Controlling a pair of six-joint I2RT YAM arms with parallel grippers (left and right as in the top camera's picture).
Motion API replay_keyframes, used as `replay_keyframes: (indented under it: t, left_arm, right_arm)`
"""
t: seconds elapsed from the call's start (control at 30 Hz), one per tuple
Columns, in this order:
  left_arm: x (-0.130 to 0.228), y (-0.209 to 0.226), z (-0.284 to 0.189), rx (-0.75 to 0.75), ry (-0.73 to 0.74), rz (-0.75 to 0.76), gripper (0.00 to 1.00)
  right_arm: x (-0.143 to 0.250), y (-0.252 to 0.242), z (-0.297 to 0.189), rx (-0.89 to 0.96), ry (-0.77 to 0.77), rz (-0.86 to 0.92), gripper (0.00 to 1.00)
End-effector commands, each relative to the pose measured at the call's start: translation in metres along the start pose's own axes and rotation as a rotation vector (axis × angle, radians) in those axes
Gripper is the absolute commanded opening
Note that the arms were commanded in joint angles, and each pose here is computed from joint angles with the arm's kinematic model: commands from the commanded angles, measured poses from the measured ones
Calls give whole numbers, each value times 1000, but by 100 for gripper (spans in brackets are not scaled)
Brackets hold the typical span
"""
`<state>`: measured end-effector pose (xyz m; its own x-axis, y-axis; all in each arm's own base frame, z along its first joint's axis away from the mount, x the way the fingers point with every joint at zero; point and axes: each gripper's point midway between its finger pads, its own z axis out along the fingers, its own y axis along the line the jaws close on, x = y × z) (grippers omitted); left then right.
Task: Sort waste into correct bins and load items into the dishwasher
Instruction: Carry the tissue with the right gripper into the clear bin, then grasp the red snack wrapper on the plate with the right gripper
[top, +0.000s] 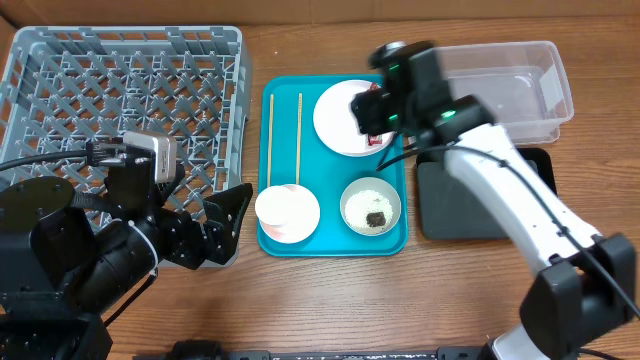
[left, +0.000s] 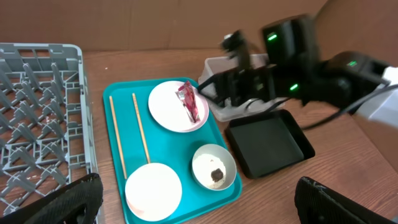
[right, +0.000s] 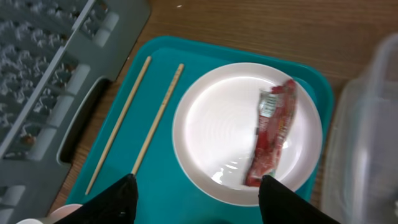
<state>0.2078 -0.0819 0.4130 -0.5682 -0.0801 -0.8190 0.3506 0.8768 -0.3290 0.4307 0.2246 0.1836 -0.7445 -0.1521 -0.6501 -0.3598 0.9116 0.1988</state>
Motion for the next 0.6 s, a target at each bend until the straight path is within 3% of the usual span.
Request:
replay_keyframes:
  t: [0.0, 0.1, 0.17, 0.23, 0.4, 0.57]
  left_arm:
    - [-1, 1, 0, -6, -3, 19, 100]
    - [-1, 1, 0, -6, -3, 19, 100]
    - [-1, 1, 0, -6, -3, 19, 100]
    - [-1, 1, 0, -6, -3, 19, 100]
    - [-1, 1, 0, -6, -3, 19, 100]
    - [-1, 1, 0, -6, -3, 19, 100]
  right_arm:
    - [15, -34, 38, 279, 28, -65, 63]
    - [26, -45, 65, 322, 48, -53, 63]
    - [31, -56, 83, 334, 51, -40, 56]
    - [35, -68, 99, 346, 52, -26, 55]
    - [54, -89, 125, 369, 92, -7, 63]
    - [70, -77, 135, 290, 150, -3, 46]
